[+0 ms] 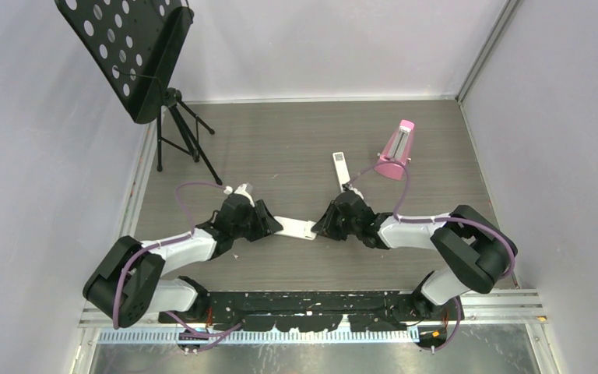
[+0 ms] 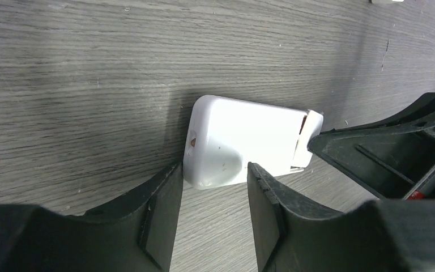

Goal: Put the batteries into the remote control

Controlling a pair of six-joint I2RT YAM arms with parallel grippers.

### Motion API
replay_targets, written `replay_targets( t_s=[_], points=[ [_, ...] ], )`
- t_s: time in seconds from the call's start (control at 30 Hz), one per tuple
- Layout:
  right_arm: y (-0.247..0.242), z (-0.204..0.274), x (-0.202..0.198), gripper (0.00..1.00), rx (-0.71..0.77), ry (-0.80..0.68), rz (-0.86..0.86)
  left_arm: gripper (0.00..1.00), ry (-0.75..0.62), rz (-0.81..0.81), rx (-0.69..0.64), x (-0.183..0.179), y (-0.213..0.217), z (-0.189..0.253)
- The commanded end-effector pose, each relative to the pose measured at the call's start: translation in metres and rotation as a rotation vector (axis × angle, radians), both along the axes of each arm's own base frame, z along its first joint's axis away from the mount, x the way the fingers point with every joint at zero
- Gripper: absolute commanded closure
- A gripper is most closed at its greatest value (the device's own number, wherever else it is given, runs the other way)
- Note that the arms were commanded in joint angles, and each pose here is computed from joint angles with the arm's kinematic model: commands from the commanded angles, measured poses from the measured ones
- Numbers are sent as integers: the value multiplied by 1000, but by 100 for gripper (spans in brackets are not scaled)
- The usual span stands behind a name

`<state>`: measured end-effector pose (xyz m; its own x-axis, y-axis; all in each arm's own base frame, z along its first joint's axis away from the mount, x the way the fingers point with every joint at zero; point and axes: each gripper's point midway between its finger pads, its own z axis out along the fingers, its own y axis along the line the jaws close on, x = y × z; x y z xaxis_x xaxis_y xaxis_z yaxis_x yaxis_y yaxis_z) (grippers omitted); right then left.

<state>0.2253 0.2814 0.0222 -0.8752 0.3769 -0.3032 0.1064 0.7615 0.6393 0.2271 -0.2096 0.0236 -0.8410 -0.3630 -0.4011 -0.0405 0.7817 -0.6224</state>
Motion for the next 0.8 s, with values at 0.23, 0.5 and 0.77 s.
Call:
replay_targets(
  t_s=[0.23,0.5,0.77],
  points=[
    [-17,-23,-32,87,-44,-1,88,52,231,-10,180,-53,34,-58],
    [-13,-34,-42,91,-52,20,178,51,228,-11,188,-52,35,-58],
    [-24,-34,-40,93,-121,-11,228,51,236,-12,197,-52,35,-61]
  ],
)
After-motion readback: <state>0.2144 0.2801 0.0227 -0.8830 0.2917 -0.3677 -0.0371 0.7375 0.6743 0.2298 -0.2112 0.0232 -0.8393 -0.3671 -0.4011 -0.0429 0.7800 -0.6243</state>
